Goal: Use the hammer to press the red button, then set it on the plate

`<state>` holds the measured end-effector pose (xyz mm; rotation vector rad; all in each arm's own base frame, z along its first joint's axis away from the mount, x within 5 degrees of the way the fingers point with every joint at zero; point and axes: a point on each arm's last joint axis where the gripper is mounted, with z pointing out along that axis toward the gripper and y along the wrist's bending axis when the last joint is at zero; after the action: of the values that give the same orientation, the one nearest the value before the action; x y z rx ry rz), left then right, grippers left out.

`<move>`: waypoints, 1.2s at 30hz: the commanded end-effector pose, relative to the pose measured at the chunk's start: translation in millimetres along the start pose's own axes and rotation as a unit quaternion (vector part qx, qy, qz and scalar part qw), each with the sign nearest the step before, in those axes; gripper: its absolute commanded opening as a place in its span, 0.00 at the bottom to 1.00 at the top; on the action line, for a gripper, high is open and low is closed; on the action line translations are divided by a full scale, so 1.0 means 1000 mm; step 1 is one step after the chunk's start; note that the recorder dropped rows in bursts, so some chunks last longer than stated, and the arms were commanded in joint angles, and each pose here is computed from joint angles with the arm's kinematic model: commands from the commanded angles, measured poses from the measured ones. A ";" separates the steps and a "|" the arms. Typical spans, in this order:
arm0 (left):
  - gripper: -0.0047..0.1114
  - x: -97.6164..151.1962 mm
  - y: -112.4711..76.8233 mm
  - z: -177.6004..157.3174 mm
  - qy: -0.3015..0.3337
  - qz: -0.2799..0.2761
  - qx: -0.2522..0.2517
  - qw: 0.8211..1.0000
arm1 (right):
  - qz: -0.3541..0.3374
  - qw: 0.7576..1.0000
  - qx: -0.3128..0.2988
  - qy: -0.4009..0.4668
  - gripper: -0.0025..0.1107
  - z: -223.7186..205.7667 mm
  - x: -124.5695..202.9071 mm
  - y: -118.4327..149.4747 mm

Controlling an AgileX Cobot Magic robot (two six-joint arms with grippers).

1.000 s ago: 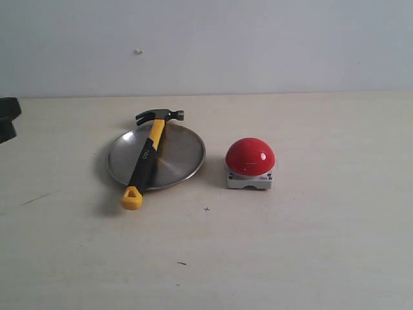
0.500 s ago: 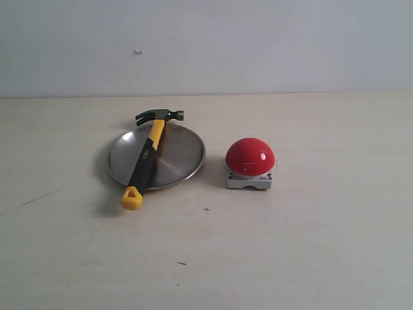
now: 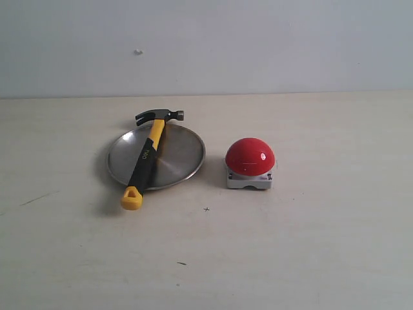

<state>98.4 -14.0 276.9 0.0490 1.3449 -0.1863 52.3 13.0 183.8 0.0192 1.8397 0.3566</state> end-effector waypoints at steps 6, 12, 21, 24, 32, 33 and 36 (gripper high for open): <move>0.04 0.010 0.003 -0.004 0.035 -0.006 -0.014 0.999 | -0.003 1.000 -0.002 -0.003 0.02 0.000 0.001 0.000; 0.04 0.027 0.008 -0.026 0.005 -0.049 -0.042 0.998 | -0.003 1.000 -0.002 -0.003 0.02 0.000 0.001 0.000; 0.04 0.054 0.011 -0.044 0.082 -0.025 -0.068 0.994 | -0.003 1.000 -0.002 -0.003 0.02 0.000 0.001 0.000; 0.04 0.056 0.012 -0.048 0.095 -0.022 -0.071 0.993 | -0.003 1.000 -0.002 -0.003 0.02 0.000 0.001 0.000; 0.04 0.066 0.013 -0.059 0.150 0.062 -0.073 0.984 | -0.003 1.000 -0.002 -0.003 0.02 0.000 0.001 0.000; 0.04 0.067 0.013 -0.061 0.159 0.067 -0.073 0.982 | -0.003 1.000 -0.002 -0.003 0.02 0.000 0.001 0.000; 0.04 0.073 0.014 -0.063 0.194 0.069 -0.077 0.976 | -0.003 1.000 -0.002 -0.003 0.02 0.000 0.001 0.000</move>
<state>56.6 0.3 197.1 0.0327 1.6694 0.0218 52.3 13.0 183.8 0.0192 1.8397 0.3566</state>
